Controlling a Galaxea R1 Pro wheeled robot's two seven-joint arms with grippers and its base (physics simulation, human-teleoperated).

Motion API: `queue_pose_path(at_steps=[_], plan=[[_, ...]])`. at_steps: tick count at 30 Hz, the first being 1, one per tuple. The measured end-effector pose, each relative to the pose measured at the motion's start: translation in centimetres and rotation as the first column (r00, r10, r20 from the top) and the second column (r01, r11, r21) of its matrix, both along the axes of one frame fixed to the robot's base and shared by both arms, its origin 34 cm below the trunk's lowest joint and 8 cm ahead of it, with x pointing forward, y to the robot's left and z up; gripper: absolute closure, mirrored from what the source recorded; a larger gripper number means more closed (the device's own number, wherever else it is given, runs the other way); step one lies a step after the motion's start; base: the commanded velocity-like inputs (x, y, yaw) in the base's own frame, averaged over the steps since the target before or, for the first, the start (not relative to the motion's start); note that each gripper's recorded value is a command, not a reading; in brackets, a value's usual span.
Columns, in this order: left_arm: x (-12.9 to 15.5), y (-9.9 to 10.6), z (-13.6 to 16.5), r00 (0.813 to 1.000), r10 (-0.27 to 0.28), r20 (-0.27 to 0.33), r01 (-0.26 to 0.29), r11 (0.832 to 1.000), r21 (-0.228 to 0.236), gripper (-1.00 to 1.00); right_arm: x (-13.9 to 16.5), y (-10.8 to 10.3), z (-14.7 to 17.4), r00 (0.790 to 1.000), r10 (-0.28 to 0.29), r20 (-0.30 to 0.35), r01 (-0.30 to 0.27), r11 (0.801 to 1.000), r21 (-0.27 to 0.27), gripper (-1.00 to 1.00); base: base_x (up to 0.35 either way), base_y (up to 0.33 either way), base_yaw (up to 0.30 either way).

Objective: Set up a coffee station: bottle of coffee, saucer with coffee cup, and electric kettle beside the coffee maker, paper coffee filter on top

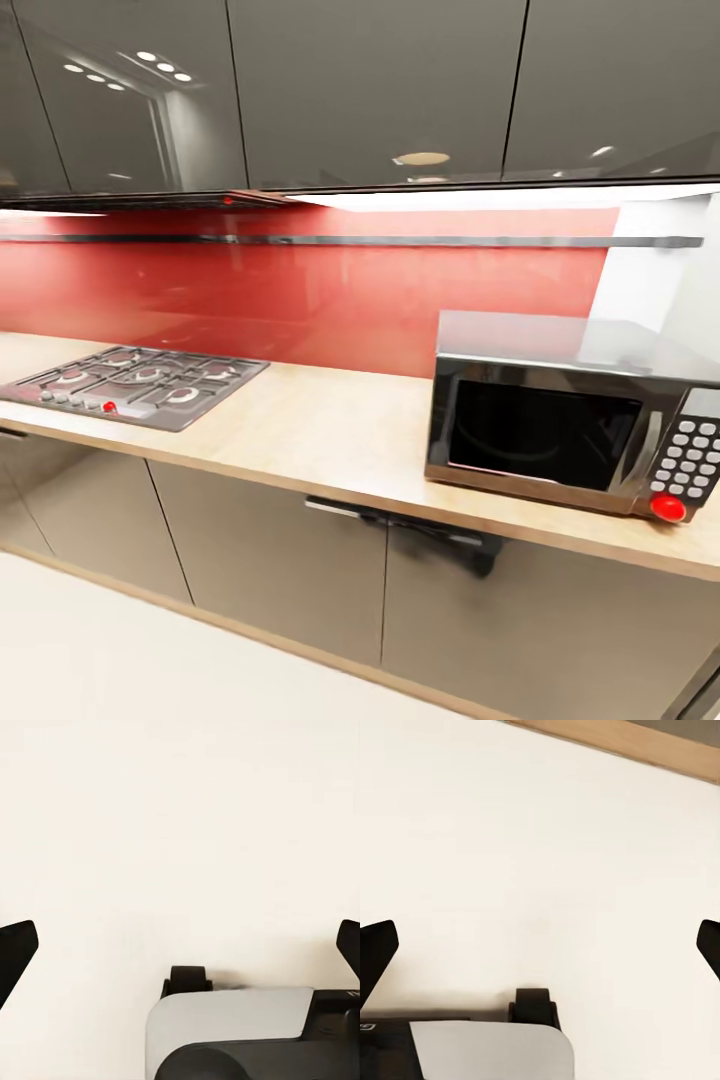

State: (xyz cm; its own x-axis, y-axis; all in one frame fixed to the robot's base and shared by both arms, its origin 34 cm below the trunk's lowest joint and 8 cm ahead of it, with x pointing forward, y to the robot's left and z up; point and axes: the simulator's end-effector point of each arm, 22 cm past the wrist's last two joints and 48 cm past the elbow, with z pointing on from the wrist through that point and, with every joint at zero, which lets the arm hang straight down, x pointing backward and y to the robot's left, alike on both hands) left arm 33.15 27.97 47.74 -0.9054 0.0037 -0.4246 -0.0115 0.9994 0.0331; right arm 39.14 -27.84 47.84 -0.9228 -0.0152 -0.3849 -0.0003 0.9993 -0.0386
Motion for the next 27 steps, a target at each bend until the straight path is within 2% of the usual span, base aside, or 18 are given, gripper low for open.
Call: queue_pose_path(at_steps=[22, 27], plan=[[-0.02, -0.05, 0.0, 1.0, -0.001, 0.0, 0.001, 1.0, -0.001, -1.0, 0.06, -0.01, 0.02, 1.0, 0.003, 0.001, -0.003, 1.0, -0.002, -1.0, 0.001, 0.0, 0.244], [-0.04, -0.05, 0.01, 1.0, 0.0, 0.0, 0.0, 1.0, -0.001, -1.0, 0.05, 0.01, 0.04, 1.0, 0.003, 0.001, -0.003, 1.0, 0.0, -1.0, 0.184, 0.054, 0.095]])
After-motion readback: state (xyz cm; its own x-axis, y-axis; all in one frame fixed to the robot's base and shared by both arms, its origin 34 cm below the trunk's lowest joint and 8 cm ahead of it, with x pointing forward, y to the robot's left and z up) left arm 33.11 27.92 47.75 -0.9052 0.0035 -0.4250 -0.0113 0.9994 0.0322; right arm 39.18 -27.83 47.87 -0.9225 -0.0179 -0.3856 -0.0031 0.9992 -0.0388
